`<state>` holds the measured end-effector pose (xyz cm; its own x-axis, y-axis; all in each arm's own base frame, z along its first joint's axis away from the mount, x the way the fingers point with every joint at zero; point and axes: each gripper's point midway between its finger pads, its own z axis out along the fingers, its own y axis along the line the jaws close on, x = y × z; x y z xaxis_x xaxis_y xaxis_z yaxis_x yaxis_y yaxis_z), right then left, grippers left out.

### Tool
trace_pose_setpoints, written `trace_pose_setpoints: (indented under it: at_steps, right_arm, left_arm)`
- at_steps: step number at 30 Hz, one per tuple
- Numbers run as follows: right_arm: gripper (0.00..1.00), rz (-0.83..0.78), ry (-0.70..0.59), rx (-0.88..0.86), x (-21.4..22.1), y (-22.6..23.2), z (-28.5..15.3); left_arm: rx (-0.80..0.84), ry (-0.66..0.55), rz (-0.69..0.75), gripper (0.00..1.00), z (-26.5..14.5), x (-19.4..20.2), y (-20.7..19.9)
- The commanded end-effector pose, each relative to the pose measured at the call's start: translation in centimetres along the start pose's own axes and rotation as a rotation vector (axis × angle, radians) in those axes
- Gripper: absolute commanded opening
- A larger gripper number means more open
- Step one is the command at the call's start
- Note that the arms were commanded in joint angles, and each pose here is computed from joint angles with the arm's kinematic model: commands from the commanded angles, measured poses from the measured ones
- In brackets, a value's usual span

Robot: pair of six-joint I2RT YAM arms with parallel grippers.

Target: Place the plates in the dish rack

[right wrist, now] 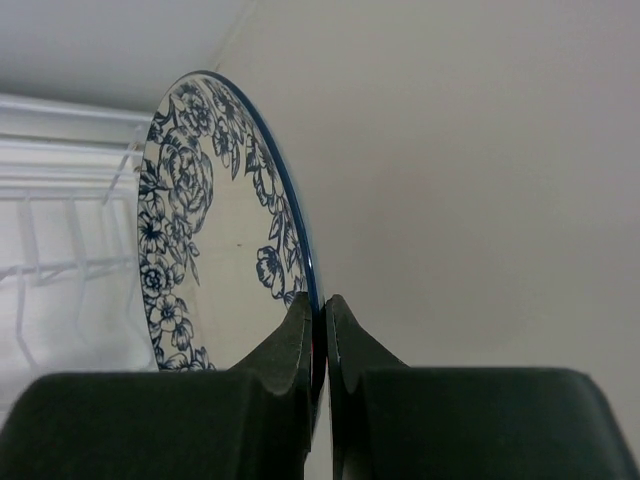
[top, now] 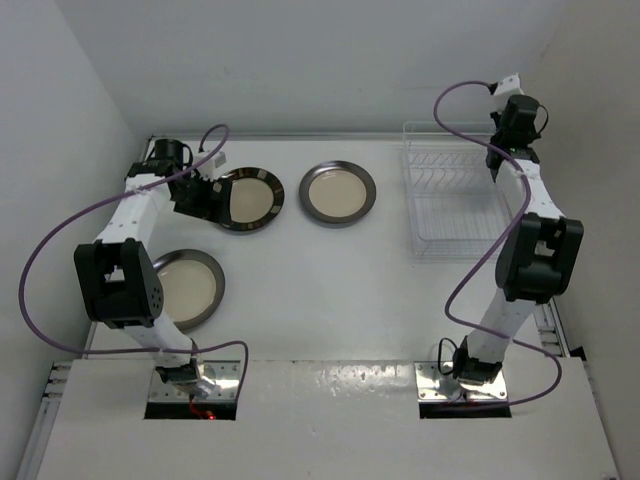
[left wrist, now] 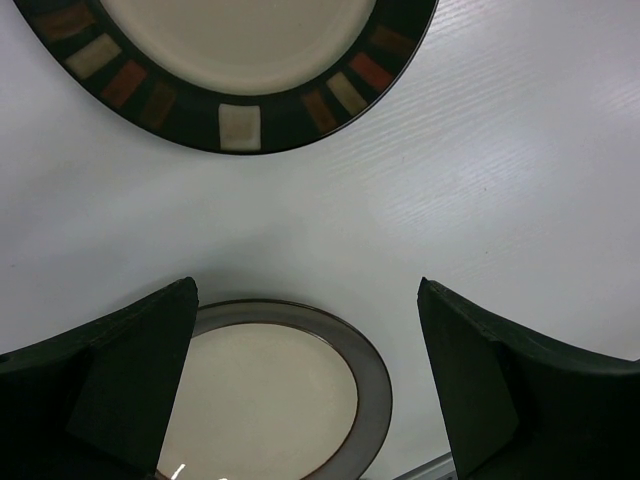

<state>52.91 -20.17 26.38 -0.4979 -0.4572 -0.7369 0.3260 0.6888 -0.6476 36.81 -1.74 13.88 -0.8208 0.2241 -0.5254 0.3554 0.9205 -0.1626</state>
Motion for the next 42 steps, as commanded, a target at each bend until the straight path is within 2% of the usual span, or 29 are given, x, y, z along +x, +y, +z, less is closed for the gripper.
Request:
trace_pose_setpoints:
  at_steps: [1,5,8,9,11,17,22,25,29,30,31,34,36,37,42]
  right_arm:
    - [0.0,0.08,-0.195,0.174,-5.9,-5.3,-1.5]
    - [0.0,0.071,-0.191,0.156,-5.9,-4.9,-1.5]
    - [0.0,0.037,-0.172,0.139,-5.1,-3.6,-1.9]
    - [0.0,0.02,-0.153,0.119,-3.7,-1.7,-2.0]
    - [0.0,0.012,-0.191,0.135,-4.3,-1.9,-2.7]
    - [0.0,-0.051,-0.151,0.132,-3.4,1.5,-2.9]
    - [0.0,-0.051,-0.108,0.166,-3.1,1.6,-2.6]
    - [0.02,-0.043,-0.092,0.176,-3.4,1.2,-2.7]
    - [0.02,-0.024,-0.074,0.194,-3.4,0.9,-2.8]
    - [0.04,-0.025,-0.062,0.19,-3.3,1.2,-2.7]
    - [0.12,-0.009,-0.049,0.208,-3.6,0.7,-2.8]
    - [0.18,-0.014,-0.018,0.202,-3.1,1.2,-2.7]
    - [0.27,-0.004,-0.005,0.22,-3.2,1.0,-2.9]
    - [0.36,-0.009,0.013,0.221,-3.0,1.1,-2.8]
    - [0.48,0.004,0.041,0.239,-2.8,0.7,-2.9]
  left_arm:
    - [-0.015,-0.037,0.029,0.96,-0.9,-1.4,0.2]
    - [-0.012,-0.029,0.026,0.96,-0.6,-1.3,0.3]
    - [-0.014,-0.037,0.029,0.96,-0.8,-1.6,0.4]
    - [-0.015,-0.037,0.029,0.96,-0.8,-1.6,0.4]
    - [-0.012,-0.029,0.026,0.96,-0.8,-1.4,0.3]
    - [-0.012,-0.029,0.026,0.96,-0.8,-1.4,0.3]
    - [-0.062,-0.021,0.037,0.96,-1.2,-1.2,1.1]
    - [-0.149,0.0,0.038,0.96,-1.6,-1.1,2.6]
    - [-0.144,0.016,0.033,0.96,-1.4,-0.7,2.6]
    - [-0.134,0.013,0.033,0.96,-1.3,-0.8,2.4]
    - [-0.134,0.013,0.033,0.96,-1.3,-0.8,2.4]
    - [-0.134,0.013,0.033,0.96,-1.3,-0.8,2.4]
    - [-0.134,0.013,0.033,0.96,-1.3,-0.8,2.4]
    - [-0.125,0.01,0.033,0.96,-1.3,-0.8,2.3]
    - [-0.119,-0.001,0.047,0.96,-1.6,-1.0,2.1]
